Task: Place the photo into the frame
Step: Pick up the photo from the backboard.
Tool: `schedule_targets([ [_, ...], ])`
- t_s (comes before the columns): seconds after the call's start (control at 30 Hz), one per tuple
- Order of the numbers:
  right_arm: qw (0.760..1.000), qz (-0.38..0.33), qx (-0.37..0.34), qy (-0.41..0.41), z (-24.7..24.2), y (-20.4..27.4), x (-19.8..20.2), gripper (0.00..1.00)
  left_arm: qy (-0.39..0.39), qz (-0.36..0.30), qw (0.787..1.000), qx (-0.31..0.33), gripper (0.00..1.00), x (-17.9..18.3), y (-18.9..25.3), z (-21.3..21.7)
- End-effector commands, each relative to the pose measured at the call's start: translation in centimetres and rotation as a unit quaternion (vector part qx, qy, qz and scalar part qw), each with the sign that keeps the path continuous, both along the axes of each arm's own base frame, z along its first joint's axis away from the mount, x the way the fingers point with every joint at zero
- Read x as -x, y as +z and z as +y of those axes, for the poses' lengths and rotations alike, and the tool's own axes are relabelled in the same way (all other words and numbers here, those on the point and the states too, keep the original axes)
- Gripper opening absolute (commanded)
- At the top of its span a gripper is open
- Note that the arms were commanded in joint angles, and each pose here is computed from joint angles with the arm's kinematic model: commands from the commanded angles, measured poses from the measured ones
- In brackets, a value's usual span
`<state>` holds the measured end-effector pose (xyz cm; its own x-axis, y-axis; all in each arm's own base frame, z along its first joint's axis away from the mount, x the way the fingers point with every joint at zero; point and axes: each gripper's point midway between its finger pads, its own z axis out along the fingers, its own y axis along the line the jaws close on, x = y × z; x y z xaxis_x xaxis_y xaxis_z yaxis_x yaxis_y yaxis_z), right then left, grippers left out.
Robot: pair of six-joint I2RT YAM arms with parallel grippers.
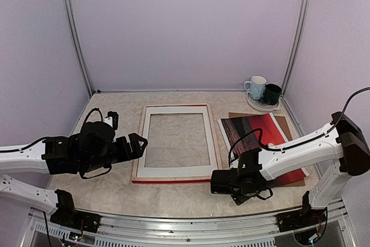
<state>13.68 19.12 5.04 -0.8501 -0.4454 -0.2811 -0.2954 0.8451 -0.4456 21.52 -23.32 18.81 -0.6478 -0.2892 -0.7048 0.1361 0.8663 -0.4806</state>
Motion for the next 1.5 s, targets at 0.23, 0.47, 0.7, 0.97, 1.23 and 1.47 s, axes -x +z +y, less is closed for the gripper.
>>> schedule_targets([
  [0.23,0.997,-0.03,0.062,0.027,-0.3,-0.3,-1.3,0.86,0.026,0.01,1.0,-0.007,0.99,-0.8,-1.6,2.3],
  [0.47,0.995,-0.031,0.087,0.03,-0.9,-1.0,-1.4,0.8,0.021,0.011,1.0,-0.009,0.99,-1.4,-1.6,1.6],
  [0.7,0.993,-0.052,0.104,0.017,-1.5,0.2,-1.7,0.73,0.01,0.022,1.0,-0.008,0.99,-1.4,-2.5,0.7],
  [0.97,0.989,-0.074,0.128,0.018,-1.8,0.6,-2.4,0.71,0.004,0.026,1.0,-0.005,0.99,-1.5,-2.8,0.2],
  [1.23,0.985,-0.09,0.148,0.02,-2.0,-0.6,-3.4,0.64,0.001,0.028,1.0,-0.008,0.99,-1.5,-3.0,0.1],
  [1.47,0.985,-0.102,0.133,0.032,-1.3,-1.3,-4.2,0.55,0.001,0.028,1.0,-0.011,0.99,-1.4,-3.2,0.1],
])
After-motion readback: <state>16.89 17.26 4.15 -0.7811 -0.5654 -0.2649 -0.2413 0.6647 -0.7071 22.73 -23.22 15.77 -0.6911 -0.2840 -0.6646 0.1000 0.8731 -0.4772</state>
